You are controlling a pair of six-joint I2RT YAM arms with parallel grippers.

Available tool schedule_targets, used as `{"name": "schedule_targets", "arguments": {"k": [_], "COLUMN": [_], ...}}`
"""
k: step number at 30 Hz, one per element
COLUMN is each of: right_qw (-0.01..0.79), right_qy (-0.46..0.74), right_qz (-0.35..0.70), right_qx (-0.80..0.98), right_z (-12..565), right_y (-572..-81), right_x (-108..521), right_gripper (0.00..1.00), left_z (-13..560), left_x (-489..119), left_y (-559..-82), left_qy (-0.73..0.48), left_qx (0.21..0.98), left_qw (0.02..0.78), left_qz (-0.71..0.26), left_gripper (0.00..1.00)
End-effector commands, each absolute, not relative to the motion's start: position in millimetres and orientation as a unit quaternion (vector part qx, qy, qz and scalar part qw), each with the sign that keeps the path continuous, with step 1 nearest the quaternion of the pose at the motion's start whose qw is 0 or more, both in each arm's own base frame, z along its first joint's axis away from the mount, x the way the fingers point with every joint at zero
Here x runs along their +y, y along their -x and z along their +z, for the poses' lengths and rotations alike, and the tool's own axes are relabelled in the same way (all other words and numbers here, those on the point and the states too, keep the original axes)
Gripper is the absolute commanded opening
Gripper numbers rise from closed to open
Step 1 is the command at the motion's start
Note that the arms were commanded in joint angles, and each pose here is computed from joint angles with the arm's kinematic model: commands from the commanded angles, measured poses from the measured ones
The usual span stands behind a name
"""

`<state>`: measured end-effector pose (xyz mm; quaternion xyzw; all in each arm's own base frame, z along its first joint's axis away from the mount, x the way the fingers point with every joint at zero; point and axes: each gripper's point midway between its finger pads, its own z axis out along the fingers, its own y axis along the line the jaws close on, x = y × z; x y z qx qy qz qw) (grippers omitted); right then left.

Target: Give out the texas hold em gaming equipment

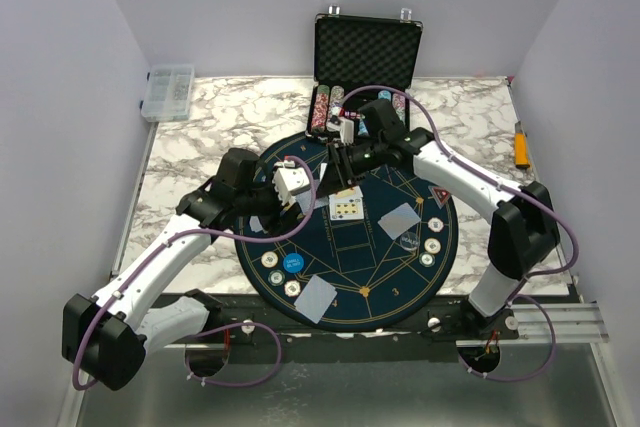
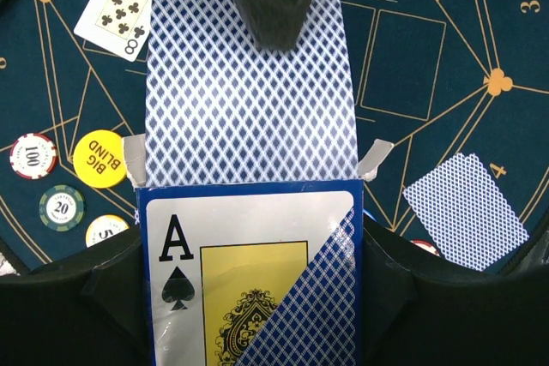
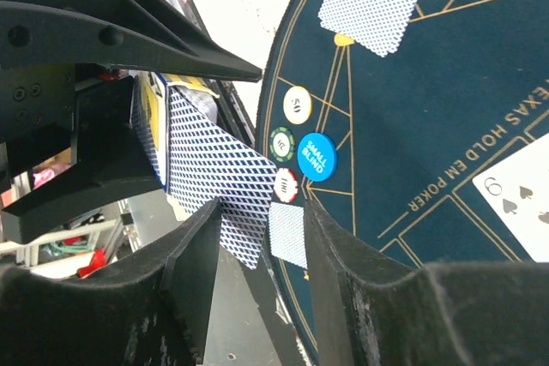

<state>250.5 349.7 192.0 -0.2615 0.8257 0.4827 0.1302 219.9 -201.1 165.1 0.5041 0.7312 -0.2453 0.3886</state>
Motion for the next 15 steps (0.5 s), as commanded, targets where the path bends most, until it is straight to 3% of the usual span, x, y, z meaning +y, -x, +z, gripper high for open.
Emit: {"name": "schedule_targets", "arguments": {"k": [1, 6, 9, 10, 15], "right_qw": [0.137, 0.136, 0.122, 0.119, 0.115], "right_qy": [0.289, 0.302, 0.307, 0.308, 0.307], "right_qz": [0.49, 0.519, 0.52, 0.521, 0.507], "right_qx": [0.811, 0.788, 0.787, 0.788, 0.797], "right_z": [203, 216, 211, 210, 205], "right_y": [-239, -234, -234, -235, -240], "right_x": [338, 347, 354, 356, 356], "right_gripper": [0.48, 0.66, 0.68, 0.66, 0.36], "left_z": [182, 185, 187, 186, 186], "left_x": [-208, -210, -212, -212, -211], "left_y": [-221, -223, -224, -225, -226], "left_qy": [-0.511, -0.516, -0.518, -0.518, -0.518], "left_qx": [0.706, 0.702, 0.7, 0.7, 0.701], "left_qw": [0.419, 0.419, 0.421, 0.42, 0.422], "left_qz": [-0.253, -0.255, -0.255, -0.254, -0.249], "left_gripper": [0.0, 0.0, 0.0, 0.0, 0.0]}}
